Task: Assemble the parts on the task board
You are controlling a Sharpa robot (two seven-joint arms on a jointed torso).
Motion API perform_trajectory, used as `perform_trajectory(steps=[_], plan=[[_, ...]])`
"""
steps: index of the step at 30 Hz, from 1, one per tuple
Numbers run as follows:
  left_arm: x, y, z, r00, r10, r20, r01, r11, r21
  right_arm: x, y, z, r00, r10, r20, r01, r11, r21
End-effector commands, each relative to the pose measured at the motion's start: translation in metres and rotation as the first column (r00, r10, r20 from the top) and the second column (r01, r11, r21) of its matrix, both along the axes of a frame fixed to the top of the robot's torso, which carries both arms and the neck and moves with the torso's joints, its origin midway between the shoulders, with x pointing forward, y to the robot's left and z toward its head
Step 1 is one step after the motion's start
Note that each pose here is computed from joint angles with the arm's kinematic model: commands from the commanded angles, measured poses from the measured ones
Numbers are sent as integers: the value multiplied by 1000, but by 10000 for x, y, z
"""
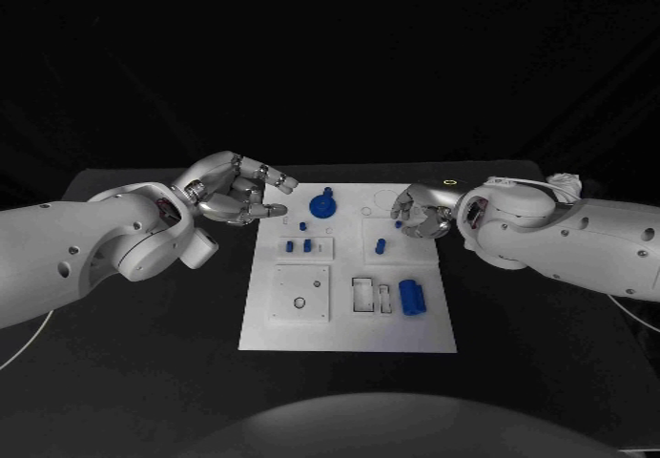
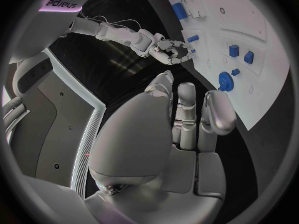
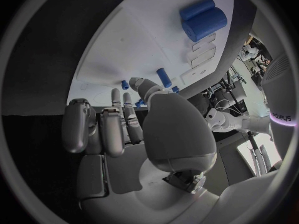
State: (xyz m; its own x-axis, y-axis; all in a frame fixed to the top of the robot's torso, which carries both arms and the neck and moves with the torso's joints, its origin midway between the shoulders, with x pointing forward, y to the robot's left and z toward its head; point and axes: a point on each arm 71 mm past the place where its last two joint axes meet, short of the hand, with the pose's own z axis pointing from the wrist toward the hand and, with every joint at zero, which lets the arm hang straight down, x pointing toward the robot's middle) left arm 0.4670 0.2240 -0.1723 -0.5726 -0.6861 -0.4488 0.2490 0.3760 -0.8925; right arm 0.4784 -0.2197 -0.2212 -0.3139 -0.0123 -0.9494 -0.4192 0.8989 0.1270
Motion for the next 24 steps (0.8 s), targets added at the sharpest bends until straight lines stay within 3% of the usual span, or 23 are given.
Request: perform_trajectory(steps=[1, 24], plan=[[-11, -10, -10, 1000, -21, 0, 21, 1000, 17, 5, 12, -13, 1000, -2, 3, 2, 1000, -4], [-21, 14, -29, 1000, -24, 5, 24, 998, 62, 57, 61, -97, 1000, 2, 15, -1, 999, -32]])
